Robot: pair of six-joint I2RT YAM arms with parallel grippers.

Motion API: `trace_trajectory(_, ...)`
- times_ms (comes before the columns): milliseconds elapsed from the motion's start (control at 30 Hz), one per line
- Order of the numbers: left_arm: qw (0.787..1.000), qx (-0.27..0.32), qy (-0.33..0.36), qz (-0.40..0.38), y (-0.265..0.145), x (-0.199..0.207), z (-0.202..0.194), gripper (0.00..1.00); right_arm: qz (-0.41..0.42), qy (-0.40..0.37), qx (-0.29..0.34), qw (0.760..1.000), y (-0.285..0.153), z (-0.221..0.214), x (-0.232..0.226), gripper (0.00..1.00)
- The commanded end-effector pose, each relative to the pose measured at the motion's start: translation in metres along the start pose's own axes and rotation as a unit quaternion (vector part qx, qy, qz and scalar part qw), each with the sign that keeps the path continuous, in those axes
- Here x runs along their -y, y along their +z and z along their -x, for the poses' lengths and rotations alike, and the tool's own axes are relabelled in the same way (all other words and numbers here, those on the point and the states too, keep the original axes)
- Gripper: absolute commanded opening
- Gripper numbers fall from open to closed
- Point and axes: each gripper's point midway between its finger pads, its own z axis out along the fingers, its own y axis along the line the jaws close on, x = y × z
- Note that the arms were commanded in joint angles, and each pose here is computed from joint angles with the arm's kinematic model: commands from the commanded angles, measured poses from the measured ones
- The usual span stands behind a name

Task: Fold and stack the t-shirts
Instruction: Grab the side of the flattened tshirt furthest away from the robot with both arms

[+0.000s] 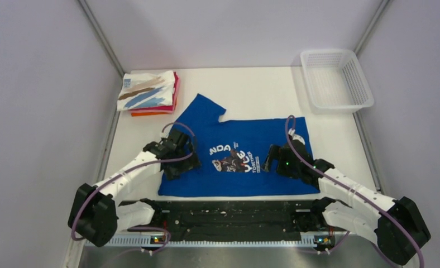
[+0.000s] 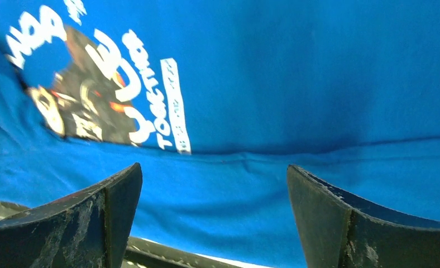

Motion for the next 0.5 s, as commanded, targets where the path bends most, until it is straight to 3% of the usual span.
trace_trajectory(0,0.992,0.12,0.037,-0.033,-0.048,0.051,0.076,0.99,0.014,-0.018,0.118,0.993,-0.024,0.076,-0.039,0.99)
trace_trajectory(100,0.979,0.195,0.046,-0.032,-0.074,0.076,0.127,0.99,-0.023,-0.016,0.203,0.979,-0.043,0.121,-0.039,0.99)
trace_trajectory(233,0.971,0.227,0.068,-0.037,-0.077,0.111,0.183,0.99,-0.065,0.012,0.283,0.957,-0.063,0.155,-0.027,0.99)
trace_trajectory(467,0.968,0.223,0.114,-0.03,-0.024,0.163,0.283,0.99,-0.08,-0.018,0.277,0.957,-0.055,0.153,-0.012,0.99)
